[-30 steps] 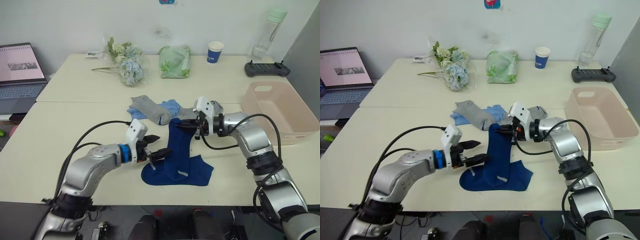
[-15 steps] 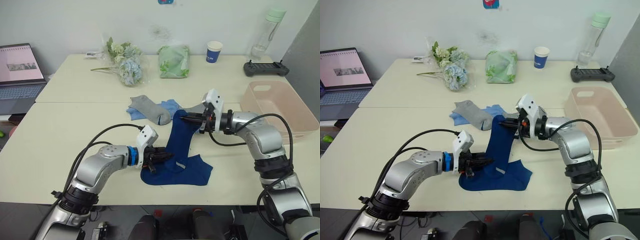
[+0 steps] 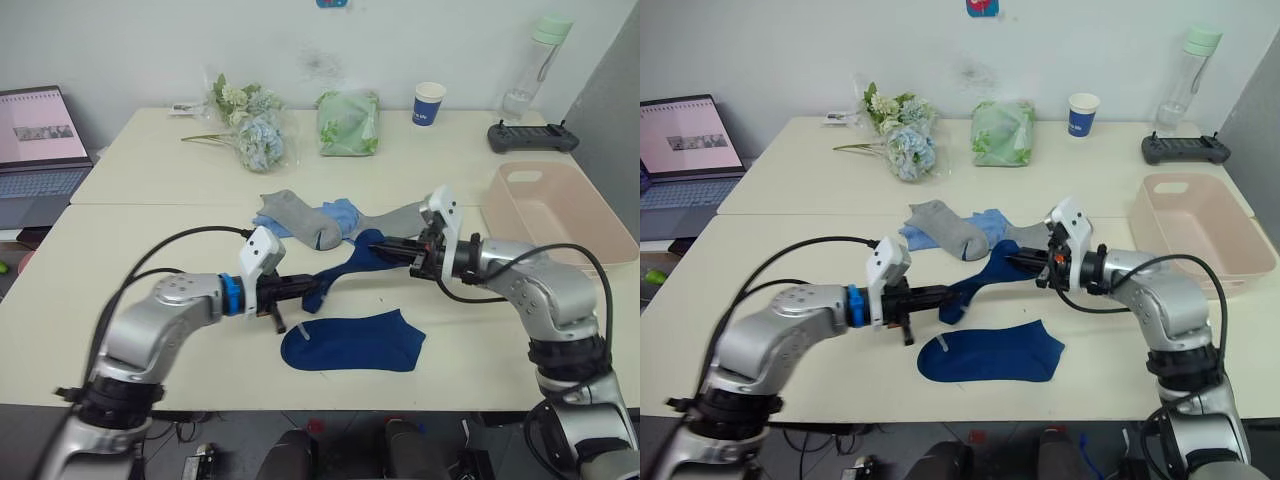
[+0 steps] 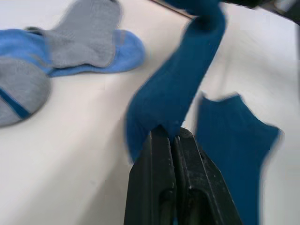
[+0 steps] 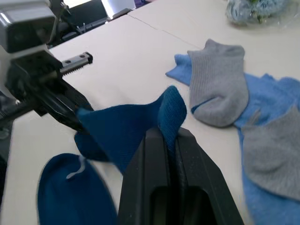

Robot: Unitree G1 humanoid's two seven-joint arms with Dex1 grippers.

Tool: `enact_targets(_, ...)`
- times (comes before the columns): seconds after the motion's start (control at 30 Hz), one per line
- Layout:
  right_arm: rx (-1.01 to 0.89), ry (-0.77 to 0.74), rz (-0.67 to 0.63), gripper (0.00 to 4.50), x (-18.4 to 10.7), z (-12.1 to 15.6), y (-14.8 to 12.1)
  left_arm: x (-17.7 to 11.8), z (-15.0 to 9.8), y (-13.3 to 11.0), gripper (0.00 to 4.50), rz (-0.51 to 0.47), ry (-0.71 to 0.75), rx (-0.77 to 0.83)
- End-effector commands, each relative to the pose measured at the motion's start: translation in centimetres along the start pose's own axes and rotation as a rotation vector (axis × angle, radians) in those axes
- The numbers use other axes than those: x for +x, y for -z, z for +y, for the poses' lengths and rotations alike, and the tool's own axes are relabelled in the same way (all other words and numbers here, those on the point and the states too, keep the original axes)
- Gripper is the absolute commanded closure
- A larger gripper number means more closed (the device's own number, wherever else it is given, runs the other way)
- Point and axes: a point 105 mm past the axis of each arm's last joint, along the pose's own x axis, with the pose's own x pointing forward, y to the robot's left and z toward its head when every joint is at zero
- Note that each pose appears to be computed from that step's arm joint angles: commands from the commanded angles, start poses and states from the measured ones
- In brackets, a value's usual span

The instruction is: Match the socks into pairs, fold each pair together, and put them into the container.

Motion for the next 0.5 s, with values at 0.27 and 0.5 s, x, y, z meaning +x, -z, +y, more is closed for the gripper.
enact_targets(0.27, 0.24, 0.152, -0.002, 4.5, -3.0, 3.1, 2.5, -1.3, -3.2, 0.9, 4.47, 0.195, 0.333, -0.031)
enact_targets(0.5, 0.385, 0.269, 0.017, 4.5, -3.6, 4.6, 5.8, 0.1, -1.3, 3.6, 4.47, 0.315, 0.362, -0.024)
